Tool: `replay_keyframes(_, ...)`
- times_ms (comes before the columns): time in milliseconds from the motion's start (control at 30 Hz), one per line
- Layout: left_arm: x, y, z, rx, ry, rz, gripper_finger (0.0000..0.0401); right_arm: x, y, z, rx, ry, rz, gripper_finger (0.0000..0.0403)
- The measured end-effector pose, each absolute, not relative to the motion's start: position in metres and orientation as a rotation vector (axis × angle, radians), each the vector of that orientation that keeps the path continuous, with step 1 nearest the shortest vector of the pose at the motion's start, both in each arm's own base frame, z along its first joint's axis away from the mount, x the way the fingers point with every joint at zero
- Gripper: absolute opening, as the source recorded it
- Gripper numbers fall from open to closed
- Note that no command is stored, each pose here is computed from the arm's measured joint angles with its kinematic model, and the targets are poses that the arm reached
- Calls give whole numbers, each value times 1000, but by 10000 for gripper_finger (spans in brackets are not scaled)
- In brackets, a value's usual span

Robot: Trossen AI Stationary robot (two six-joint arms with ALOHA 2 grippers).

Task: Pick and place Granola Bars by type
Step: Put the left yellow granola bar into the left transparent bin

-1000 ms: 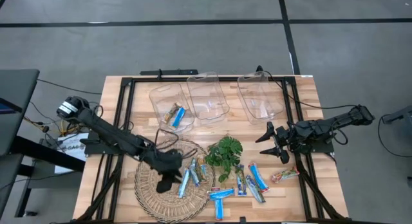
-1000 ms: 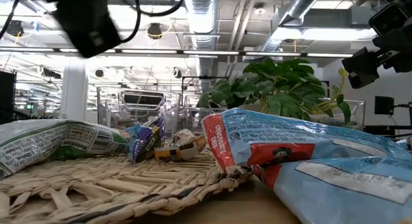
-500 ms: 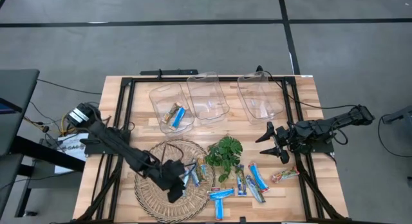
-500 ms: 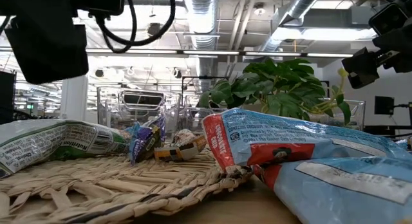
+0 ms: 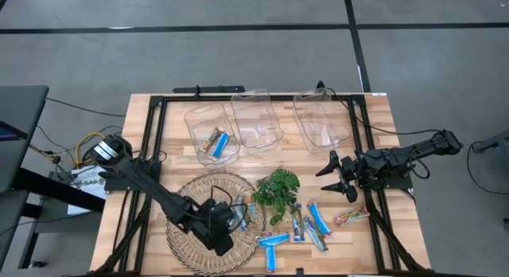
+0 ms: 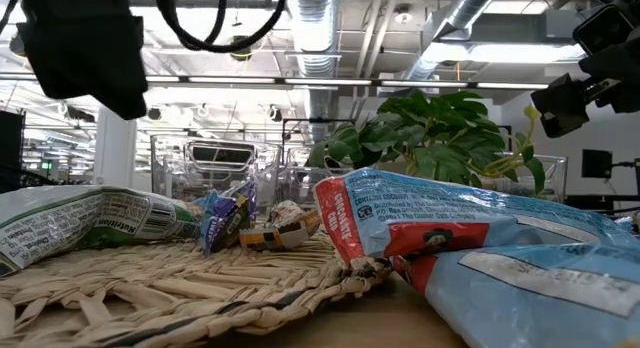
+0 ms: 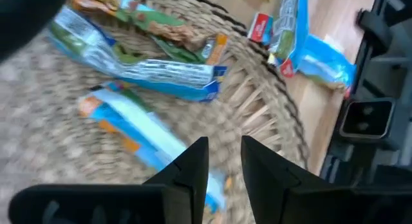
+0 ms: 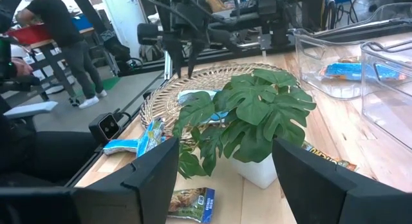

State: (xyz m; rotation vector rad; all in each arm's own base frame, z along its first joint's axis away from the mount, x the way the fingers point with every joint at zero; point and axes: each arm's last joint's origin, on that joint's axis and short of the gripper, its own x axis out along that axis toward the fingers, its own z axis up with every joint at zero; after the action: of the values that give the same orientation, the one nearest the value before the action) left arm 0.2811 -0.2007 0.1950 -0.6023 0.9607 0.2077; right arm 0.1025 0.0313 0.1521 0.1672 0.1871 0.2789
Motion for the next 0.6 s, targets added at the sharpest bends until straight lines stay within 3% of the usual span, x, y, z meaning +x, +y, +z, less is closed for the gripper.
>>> replay_keyframes(600,279,-191,177,-573,1074,326,169,102,31,152,167,188,279,244)
